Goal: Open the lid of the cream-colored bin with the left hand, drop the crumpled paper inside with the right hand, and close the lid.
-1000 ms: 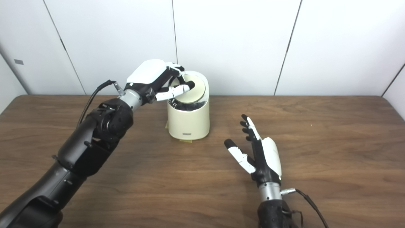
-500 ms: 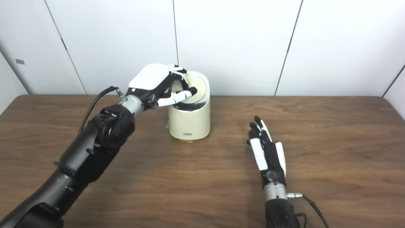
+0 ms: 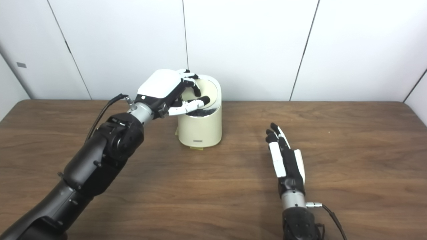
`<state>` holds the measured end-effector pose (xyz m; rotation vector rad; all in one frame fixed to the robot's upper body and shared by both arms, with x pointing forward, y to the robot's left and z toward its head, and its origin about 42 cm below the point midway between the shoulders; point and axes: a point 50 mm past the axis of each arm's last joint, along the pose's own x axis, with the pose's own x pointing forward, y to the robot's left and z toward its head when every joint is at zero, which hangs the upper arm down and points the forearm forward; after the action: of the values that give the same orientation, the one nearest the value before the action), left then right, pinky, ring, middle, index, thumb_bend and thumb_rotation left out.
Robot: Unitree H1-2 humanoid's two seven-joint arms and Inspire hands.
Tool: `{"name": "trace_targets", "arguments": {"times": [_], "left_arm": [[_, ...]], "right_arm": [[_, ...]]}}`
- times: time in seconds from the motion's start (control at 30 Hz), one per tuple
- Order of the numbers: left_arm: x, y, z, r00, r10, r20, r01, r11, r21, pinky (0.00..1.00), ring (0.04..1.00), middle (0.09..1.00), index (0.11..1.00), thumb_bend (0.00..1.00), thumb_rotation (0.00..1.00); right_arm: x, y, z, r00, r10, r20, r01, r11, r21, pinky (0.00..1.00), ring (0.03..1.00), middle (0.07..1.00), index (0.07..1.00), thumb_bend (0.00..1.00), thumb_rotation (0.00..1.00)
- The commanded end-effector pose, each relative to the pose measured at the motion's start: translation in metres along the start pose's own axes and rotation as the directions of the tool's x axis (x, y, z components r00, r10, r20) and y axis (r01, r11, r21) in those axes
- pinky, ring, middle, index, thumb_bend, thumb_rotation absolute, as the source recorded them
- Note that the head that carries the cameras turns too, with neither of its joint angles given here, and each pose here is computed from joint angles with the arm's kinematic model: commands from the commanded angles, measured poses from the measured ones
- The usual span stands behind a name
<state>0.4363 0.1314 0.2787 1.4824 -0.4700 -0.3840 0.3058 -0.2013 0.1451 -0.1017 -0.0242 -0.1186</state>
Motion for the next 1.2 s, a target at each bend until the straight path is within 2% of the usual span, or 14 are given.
{"name": "trace_targets", "arguments": {"times": [0.0,0.2,0.3,0.43,0.53,0.6,0.7,0.77,0.83,0.87,0.97,1.03,1.1,1.17], "left_arm": [[0.004,-0.003,0.006,0.997,-0.071,0.006,0.071,0.995,0.070,0.95,0.975,0.916,0.701,0.51,1.00],[0.003,-0.015,0.009,0.993,-0.114,-0.017,0.115,0.982,0.149,0.95,0.962,0.910,0.688,0.53,1.00],[0.002,-0.015,0.009,0.996,-0.094,-0.007,0.094,0.988,0.122,0.92,0.954,0.906,0.703,0.52,1.00],[-0.001,-0.002,0.012,0.999,-0.039,0.000,0.038,0.999,0.030,0.90,0.945,0.899,0.714,0.50,1.00],[-0.003,0.009,0.011,0.998,0.050,-0.029,-0.054,0.985,-0.166,0.85,0.906,0.865,0.709,0.48,1.00],[-0.003,0.017,0.010,0.990,0.125,-0.068,-0.141,0.931,-0.336,0.76,0.850,0.821,0.643,0.47,1.00],[-0.004,0.032,0.008,0.972,0.188,-0.139,-0.233,0.833,-0.502,0.69,0.802,0.793,0.633,0.42,1.00],[-0.006,0.044,0.007,0.960,0.216,-0.177,-0.279,0.781,-0.558,0.72,0.792,0.776,0.654,0.43,1.00],[-0.009,0.054,0.004,0.940,0.258,-0.222,-0.341,0.691,-0.638,0.81,0.796,0.754,0.658,0.43,1.00],[-0.011,0.057,0.002,0.933,0.270,-0.236,-0.358,0.659,-0.662,0.82,0.787,0.736,0.654,0.41,0.98],[-0.026,0.061,-0.007,0.923,0.280,-0.263,-0.381,0.583,-0.718,0.75,0.757,0.720,0.688,0.37,0.94],[-0.039,0.057,-0.014,0.919,0.278,-0.280,-0.391,0.547,-0.740,0.71,0.745,0.724,0.714,0.37,0.93],[-0.051,0.048,-0.021,0.915,0.279,-0.292,-0.401,0.542,-0.739,0.70,0.743,0.725,0.724,0.36,0.92],[-0.068,0.030,-0.032,0.912,0.270,-0.309,-0.410,0.558,-0.722,0.70,0.749,0.730,0.738,0.33,0.91]], "right_arm": [[0.007,0.003,0.023,0.997,0.004,0.081,-0.006,1.000,0.020,0.91,0.883,0.897,0.918,0.69,1.00],[0.006,0.003,0.026,0.997,0.005,0.072,-0.007,0.999,0.034,0.92,0.891,0.899,0.924,0.71,1.00],[0.006,0.003,0.026,0.998,0.003,0.070,-0.005,1.000,0.030,0.93,0.892,0.900,0.930,0.71,1.00],[0.008,0.002,0.026,0.996,0.008,0.084,-0.011,0.999,0.032,0.93,0.898,0.905,0.940,0.69,1.00],[0.008,0.001,0.025,0.997,0.005,0.079,-0.007,0.999,0.036,0.93,0.900,0.906,0.938,0.71,1.00],[0.008,0.000,0.025,0.997,0.003,0.075,-0.006,0.999,0.032,0.93,0.902,0.907,0.941,0.70,1.00],[0.007,0.000,0.024,0.997,0.004,0.071,-0.005,1.000,0.016,0.93,0.901,0.905,0.939,0.70,1.00],[0.008,-0.001,0.023,0.998,0.004,0.064,-0.005,1.000,0.010,0.93,0.899,0.902,0.937,0.69,1.00],[0.008,-0.001,0.022,0.998,0.005,0.058,-0.005,1.000,0.006,0.92,0.899,0.900,0.938,0.70,1.00],[0.009,-0.001,0.022,0.998,0.006,0.058,-0.006,1.000,0.008,0.92,0.900,0.900,0.939,0.69,1.00],[0.010,0.000,0.022,0.998,0.006,0.057,-0.007,1.000,0.024,0.93,0.899,0.900,0.936,0.69,1.00],[0.011,0.001,0.023,0.998,0.007,0.062,-0.009,1.000,0.023,0.93,0.899,0.901,0.932,0.68,1.00],[0.012,0.002,0.024,0.997,0.012,0.071,-0.012,1.000,0.005,0.92,0.905,0.906,0.934,0.67,1.00],[0.013,0.003,0.025,0.997,0.017,0.077,-0.017,1.000,0.004,0.92,0.916,0.911,0.932,0.65,1.00]]}}
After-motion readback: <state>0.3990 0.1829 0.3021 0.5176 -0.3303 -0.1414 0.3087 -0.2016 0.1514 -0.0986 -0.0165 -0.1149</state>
